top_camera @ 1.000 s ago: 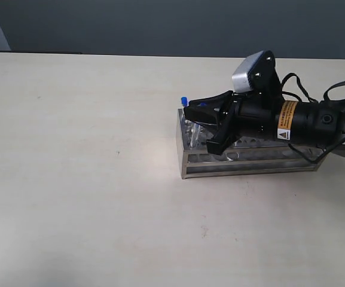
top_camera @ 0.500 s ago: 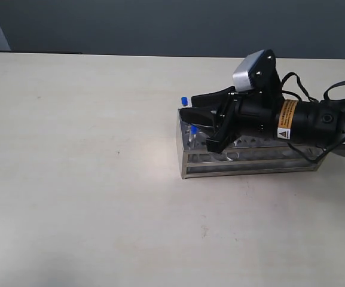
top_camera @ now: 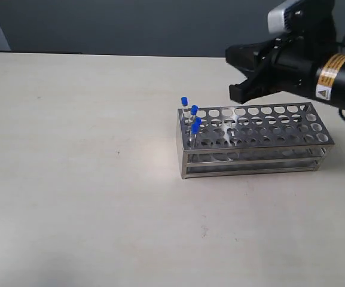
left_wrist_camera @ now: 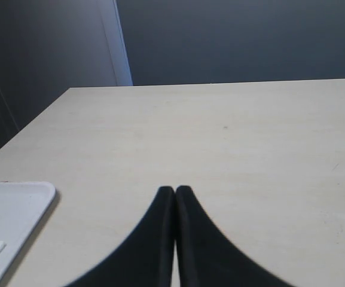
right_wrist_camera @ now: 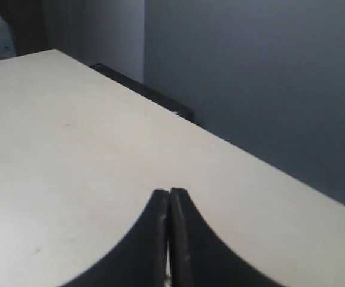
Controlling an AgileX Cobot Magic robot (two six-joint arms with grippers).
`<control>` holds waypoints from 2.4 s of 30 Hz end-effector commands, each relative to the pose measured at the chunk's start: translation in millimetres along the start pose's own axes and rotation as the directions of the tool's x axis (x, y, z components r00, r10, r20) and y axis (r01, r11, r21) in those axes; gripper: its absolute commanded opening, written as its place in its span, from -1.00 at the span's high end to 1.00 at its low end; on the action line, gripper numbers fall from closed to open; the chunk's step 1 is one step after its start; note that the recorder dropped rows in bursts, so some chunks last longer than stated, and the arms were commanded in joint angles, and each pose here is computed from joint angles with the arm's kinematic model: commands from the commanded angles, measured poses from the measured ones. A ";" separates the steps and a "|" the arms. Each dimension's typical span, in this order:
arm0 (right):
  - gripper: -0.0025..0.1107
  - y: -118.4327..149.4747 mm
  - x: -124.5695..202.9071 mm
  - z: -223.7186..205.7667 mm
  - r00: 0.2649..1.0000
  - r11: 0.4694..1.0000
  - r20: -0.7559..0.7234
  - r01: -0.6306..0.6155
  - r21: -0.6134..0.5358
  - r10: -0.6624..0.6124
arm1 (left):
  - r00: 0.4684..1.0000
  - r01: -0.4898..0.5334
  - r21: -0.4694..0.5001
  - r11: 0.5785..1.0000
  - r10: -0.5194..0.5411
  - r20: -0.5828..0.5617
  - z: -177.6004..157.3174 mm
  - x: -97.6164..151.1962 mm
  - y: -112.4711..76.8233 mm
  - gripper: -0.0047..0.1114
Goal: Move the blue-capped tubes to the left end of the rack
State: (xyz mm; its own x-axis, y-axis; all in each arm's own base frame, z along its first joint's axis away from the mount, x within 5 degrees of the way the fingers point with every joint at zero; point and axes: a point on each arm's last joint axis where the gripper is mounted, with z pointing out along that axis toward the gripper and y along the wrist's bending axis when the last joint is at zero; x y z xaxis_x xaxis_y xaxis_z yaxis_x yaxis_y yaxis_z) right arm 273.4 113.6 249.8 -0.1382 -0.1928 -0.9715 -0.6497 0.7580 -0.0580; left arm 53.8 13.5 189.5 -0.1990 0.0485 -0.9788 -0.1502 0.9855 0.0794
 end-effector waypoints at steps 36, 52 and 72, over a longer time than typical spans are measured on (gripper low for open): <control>0.96 35.6 20.2 -230.2 0.961 0.720 0.082 -0.255 0.646 0.266 | 1.000 -0.001 0.005 1.000 0.001 0.013 -0.3 -0.6 -0.3 0.91; 0.96 52.9 84.9 -195.3 0.969 0.862 0.214 -0.213 0.460 0.126 | 1.000 -0.001 0.005 1.000 0.001 0.014 -0.3 -0.6 -0.4 0.91; 0.96 54.0 116.7 -225.6 0.941 0.606 0.166 -0.318 0.729 0.294 | 1.000 -0.001 0.005 1.000 0.001 0.014 -0.3 -0.6 -0.4 0.91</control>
State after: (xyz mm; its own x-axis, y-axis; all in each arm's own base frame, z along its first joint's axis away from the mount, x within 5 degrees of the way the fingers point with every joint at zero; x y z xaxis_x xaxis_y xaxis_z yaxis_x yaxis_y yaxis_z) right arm 54.9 -8.0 188.3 -0.1702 0.1534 -0.9734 0.1740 0.9770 0.1236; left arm 53.8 13.5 189.5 -0.1990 0.0485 -0.9788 -0.1502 0.9855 0.0794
